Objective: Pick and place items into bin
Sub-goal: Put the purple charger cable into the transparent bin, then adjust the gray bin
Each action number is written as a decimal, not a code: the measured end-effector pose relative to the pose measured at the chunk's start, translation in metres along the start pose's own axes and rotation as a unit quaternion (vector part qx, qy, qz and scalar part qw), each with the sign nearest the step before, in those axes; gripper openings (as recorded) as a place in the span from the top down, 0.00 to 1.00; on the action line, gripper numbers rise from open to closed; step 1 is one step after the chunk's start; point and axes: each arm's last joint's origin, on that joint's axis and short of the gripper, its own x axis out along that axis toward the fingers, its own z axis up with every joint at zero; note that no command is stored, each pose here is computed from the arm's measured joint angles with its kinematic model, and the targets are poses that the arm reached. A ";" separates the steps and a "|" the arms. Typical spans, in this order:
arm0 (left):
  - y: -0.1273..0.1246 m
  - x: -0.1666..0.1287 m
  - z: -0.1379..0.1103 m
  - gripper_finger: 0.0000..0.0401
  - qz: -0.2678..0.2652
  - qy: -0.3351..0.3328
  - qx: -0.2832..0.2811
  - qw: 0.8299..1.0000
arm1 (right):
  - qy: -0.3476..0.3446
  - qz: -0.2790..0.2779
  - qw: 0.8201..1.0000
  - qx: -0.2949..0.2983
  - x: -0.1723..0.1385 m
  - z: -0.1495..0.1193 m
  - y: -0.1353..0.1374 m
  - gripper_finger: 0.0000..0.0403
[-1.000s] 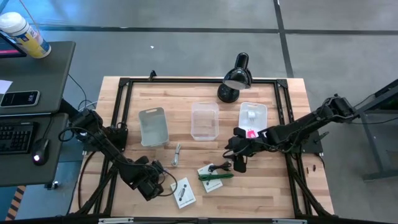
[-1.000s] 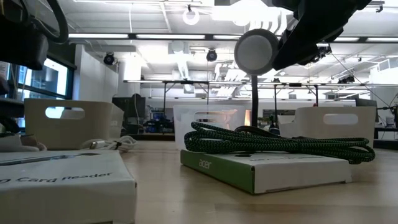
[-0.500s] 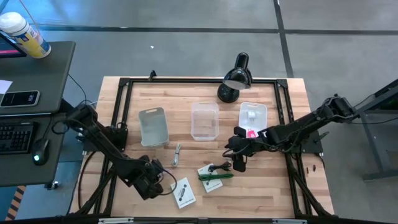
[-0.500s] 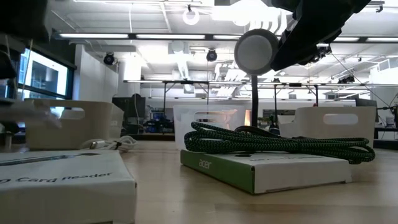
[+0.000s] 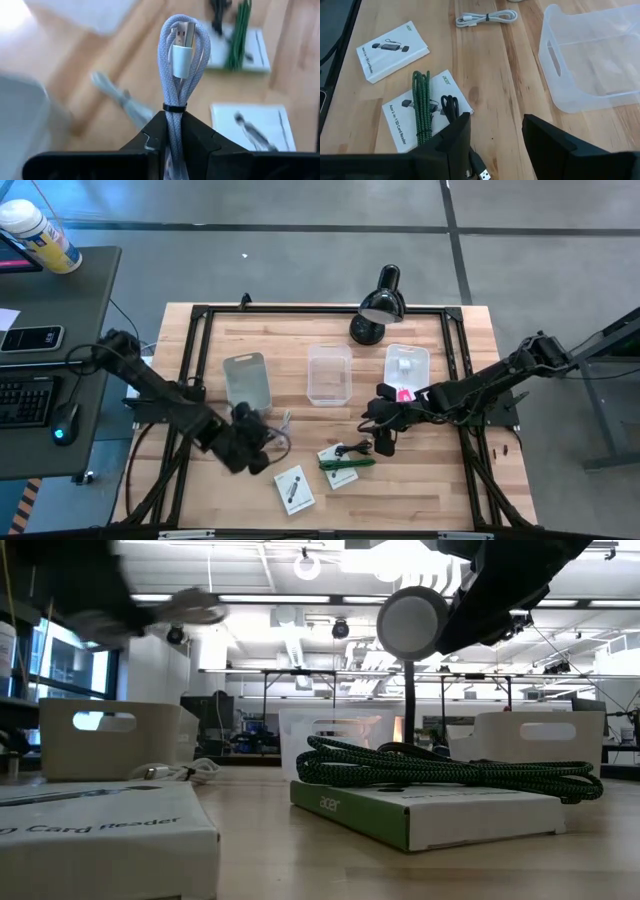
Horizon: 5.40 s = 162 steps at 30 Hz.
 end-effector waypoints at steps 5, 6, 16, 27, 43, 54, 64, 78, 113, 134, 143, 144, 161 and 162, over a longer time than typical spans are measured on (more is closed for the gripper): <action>0.017 0.017 0.037 0.91 0.015 -0.048 0.049 0.997 | 0.000 0.000 1.000 0.015 0.000 0.000 0.000 0.58; 0.022 0.021 0.045 0.91 0.016 -0.055 0.060 0.997 | 0.000 0.000 1.000 0.016 0.000 0.000 0.000 0.58; 0.080 0.049 0.114 0.91 0.043 -0.137 0.111 0.983 | -0.015 -0.027 0.999 0.043 0.000 0.001 -0.002 0.58; 0.134 0.082 0.141 0.91 0.033 -0.135 0.109 0.984 | -0.037 -0.061 0.995 0.065 0.000 0.003 -0.003 0.58; 0.134 0.151 0.131 0.91 -0.005 -0.117 0.106 0.987 | -0.051 -0.075 0.992 0.088 -0.001 0.004 -0.004 0.58; 0.133 0.154 0.130 0.91 -0.006 -0.117 0.106 0.987 | -0.051 -0.074 0.991 0.096 -0.001 0.004 -0.004 0.58; 0.133 0.154 0.130 0.85 -0.005 -0.118 0.107 0.987 | -0.051 -0.074 0.991 0.096 -0.001 0.004 -0.004 0.58; 0.129 0.148 0.131 0.77 -0.088 -0.112 0.114 0.983 | -0.050 -0.072 0.991 0.097 -0.001 0.003 -0.004 0.58; 0.044 0.067 0.041 0.85 -0.182 0.198 0.197 0.943 | 0.018 -0.035 0.996 0.083 0.000 -0.006 -0.004 0.58; 0.033 0.070 0.049 0.85 -0.109 0.114 0.040 0.987 | 0.019 -0.035 0.997 0.068 0.000 -0.005 -0.004 0.58; 0.017 0.064 0.026 0.83 -0.041 0.122 -0.057 0.990 | 0.050 -0.022 0.998 0.021 -0.001 -0.010 -0.004 0.58; 0.016 0.064 0.025 0.82 -0.034 0.121 -0.068 0.990 | 0.055 -0.022 0.998 0.013 -0.001 -0.011 -0.005 0.58; 0.016 0.098 0.005 0.48 0.057 0.134 -0.154 0.977 | 0.076 -0.003 0.995 -0.057 -0.001 -0.013 -0.004 0.58; 0.016 0.099 0.004 0.47 0.062 0.134 -0.154 0.977 | 0.076 -0.004 0.995 -0.057 -0.001 -0.013 -0.004 0.58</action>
